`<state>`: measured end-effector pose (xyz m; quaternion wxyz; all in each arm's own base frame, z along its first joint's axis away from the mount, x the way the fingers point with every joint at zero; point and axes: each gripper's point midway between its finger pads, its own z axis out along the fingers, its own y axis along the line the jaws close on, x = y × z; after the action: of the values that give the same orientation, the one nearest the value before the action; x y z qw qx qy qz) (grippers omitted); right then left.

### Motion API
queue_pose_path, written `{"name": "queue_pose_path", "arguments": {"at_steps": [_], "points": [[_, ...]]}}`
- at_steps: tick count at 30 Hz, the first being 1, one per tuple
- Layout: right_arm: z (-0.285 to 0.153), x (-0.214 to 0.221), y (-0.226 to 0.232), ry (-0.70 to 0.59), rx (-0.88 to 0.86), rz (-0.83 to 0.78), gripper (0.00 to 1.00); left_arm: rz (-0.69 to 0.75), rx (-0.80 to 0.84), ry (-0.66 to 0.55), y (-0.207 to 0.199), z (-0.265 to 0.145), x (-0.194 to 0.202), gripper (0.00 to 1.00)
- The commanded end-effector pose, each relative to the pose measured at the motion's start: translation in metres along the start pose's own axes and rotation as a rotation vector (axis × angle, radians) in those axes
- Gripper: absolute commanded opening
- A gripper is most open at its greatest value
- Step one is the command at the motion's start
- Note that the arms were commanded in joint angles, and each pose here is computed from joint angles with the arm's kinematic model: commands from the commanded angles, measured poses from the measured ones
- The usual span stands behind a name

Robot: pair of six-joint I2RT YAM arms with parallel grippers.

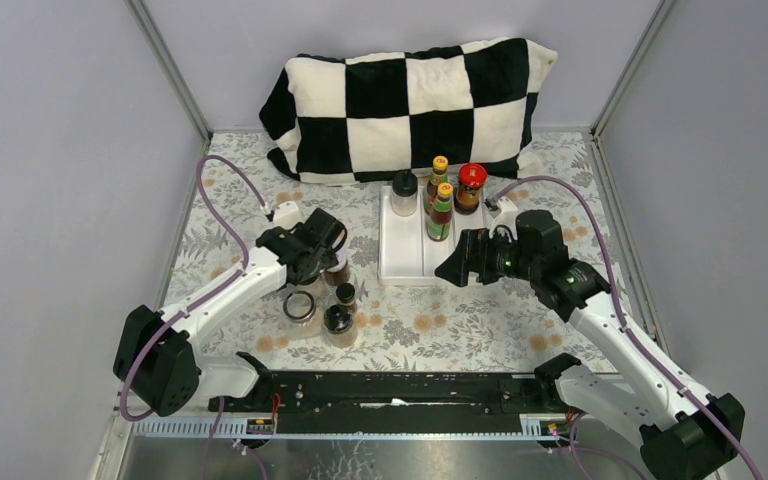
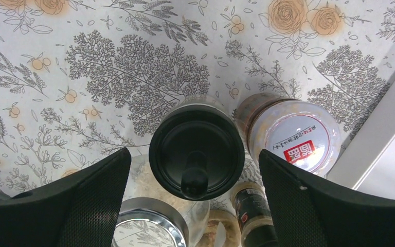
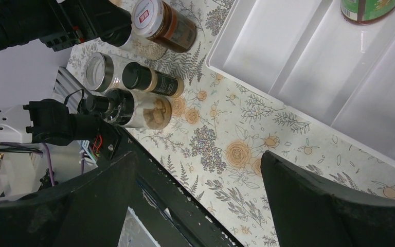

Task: Organize the condiment bottles
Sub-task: Pick up the bottle from the center of the board.

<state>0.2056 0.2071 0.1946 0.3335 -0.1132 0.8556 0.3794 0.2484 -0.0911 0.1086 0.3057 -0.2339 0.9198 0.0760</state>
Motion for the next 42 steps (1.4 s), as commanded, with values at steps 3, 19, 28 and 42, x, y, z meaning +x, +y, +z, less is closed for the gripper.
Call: {"name": "queue_pose_path", "arguments": {"at_steps": [3,19,28,42], "points": [[-0.001,-0.001,0.009,-0.021,-0.048,-0.021,0.96,-0.034,-0.012,0.009,0.0,0.011,0.007,0.94],[0.005,0.009,0.002,-0.006,-0.046,-0.008,0.96,-0.056,-0.03,0.003,0.018,0.001,0.008,0.89],[0.009,0.012,0.001,-0.001,-0.054,0.003,0.96,-0.076,-0.019,-0.019,0.023,-0.009,0.002,0.89],[0.009,0.016,-0.002,0.002,-0.045,-0.004,0.96,-0.061,-0.079,0.013,0.024,0.016,0.02,0.87]]}}
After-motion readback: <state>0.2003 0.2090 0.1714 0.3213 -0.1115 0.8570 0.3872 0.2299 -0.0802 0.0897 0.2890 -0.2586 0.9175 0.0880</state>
